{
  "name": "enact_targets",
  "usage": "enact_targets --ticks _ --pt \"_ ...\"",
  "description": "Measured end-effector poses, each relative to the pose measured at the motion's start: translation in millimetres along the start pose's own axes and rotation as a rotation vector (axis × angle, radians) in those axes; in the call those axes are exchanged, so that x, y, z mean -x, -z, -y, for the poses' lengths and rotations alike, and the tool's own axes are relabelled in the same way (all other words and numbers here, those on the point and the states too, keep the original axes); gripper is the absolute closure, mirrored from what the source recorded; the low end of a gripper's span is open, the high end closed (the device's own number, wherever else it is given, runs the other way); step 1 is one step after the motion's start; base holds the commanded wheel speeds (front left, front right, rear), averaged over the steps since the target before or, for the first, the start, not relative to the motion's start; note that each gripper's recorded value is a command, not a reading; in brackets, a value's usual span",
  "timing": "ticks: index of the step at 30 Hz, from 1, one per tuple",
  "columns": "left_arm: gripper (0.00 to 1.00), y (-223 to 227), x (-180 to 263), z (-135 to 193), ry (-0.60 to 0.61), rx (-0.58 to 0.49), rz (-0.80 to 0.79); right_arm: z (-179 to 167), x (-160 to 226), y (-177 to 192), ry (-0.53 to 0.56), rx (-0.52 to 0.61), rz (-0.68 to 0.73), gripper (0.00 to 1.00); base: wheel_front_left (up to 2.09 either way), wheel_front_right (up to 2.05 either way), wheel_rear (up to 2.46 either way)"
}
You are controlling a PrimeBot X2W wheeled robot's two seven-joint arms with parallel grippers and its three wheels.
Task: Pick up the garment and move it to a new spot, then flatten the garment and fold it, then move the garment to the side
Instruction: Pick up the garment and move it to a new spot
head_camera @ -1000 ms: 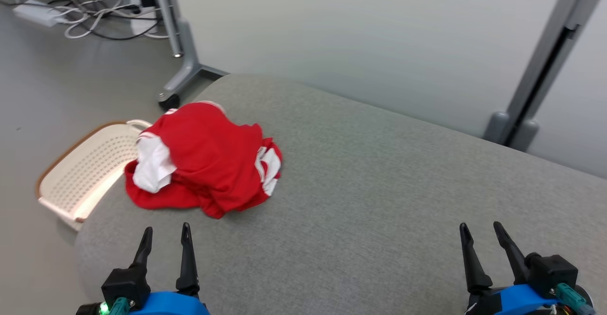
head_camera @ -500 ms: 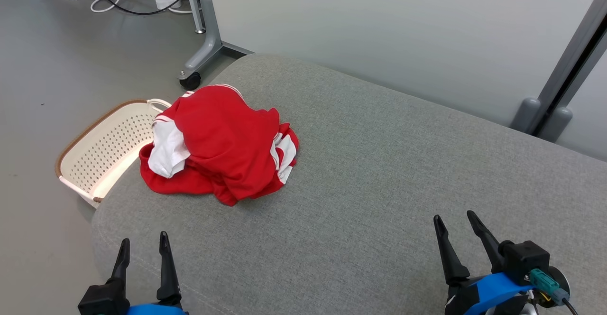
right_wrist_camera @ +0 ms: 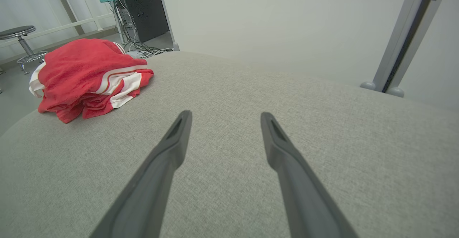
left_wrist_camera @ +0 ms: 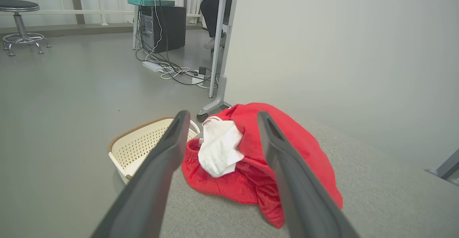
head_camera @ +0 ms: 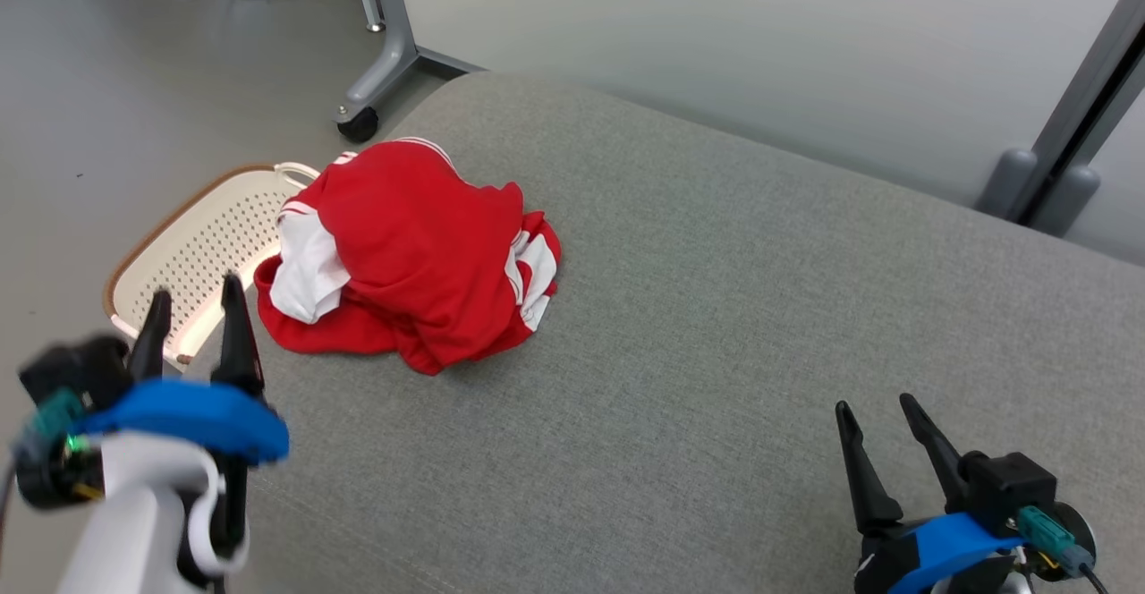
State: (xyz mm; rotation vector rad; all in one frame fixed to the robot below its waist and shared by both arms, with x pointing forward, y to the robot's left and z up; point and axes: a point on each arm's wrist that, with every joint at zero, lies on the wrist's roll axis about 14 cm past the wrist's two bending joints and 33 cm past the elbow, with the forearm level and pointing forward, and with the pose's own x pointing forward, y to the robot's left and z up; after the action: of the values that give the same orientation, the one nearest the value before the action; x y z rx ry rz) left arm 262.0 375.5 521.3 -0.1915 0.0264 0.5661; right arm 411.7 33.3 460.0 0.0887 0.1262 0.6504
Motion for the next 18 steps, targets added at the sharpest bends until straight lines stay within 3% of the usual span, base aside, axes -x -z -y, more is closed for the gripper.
enact_targets --ticks 2,8,13,18 --pt "0.00 -7 -20 7 0.025 0.051 -0.028 6 2 5 0.014 -0.004 -0.017 0.00 0.00 0.00 0.00" --pt "0.00 -1 -74 12 0.024 0.020 -0.146 23 11 22 0.058 -0.011 -0.069 0.00 0.00 0.00 0.00" --pt "0.00 36 -123 32 0.008 0.048 -0.325 59 25 31 0.153 0.005 -0.109 0.00 0.00 0.00 0.00" --pt "0.00 79 -142 46 -0.014 0.078 -0.490 82 31 36 0.215 0.012 -0.125 0.00 0.00 0.00 0.00"
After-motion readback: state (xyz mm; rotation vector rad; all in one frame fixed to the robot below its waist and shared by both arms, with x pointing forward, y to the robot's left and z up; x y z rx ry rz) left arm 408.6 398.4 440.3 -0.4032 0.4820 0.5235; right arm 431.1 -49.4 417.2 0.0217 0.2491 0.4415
